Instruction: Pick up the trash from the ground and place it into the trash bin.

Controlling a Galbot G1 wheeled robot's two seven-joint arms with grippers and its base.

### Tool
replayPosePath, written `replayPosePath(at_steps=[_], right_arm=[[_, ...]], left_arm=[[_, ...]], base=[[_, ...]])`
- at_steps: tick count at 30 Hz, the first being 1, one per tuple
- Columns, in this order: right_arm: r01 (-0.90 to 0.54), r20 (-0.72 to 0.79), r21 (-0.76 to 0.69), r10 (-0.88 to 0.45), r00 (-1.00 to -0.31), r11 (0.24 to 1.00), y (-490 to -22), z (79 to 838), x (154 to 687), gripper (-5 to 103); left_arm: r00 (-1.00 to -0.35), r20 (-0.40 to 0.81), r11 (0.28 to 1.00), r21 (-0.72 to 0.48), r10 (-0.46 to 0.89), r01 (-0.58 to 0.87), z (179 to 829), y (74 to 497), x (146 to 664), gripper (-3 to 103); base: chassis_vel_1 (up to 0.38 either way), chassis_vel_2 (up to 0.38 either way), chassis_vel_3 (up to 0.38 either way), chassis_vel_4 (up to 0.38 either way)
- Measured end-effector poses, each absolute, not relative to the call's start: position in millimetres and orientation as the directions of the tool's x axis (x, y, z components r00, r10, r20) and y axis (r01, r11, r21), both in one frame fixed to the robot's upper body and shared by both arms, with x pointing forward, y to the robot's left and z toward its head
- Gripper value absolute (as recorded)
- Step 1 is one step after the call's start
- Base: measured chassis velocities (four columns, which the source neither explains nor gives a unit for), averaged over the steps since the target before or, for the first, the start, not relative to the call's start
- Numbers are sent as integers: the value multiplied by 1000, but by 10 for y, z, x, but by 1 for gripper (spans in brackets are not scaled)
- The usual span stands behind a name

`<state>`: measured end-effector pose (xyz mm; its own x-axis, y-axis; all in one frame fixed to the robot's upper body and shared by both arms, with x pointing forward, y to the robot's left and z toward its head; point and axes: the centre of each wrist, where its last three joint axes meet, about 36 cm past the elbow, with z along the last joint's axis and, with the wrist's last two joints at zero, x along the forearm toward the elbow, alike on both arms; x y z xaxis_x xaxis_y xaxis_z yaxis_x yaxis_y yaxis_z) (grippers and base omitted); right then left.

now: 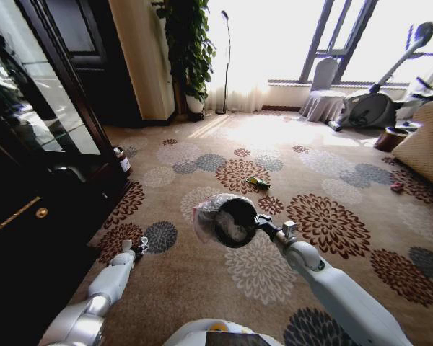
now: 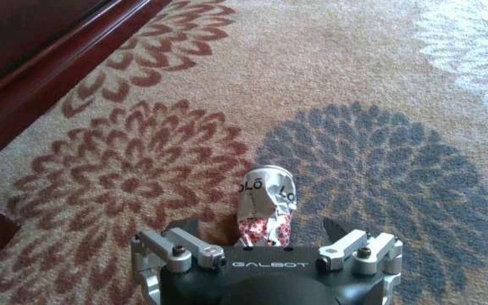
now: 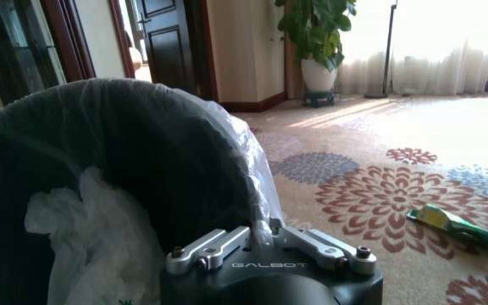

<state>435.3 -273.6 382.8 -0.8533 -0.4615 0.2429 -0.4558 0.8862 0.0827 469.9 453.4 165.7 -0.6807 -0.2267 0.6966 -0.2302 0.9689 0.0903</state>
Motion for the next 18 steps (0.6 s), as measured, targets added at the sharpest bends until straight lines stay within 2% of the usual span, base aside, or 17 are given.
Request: replayPosePath(at_steps=[18], right_arm=[[-450, 237, 83, -456, -858, 889, -2917, 3868, 4214, 0]], left_arm=[[-695, 673, 965, 130, -253, -226, 1744, 4662, 4689, 97]], base=[[0, 0, 0, 0]])
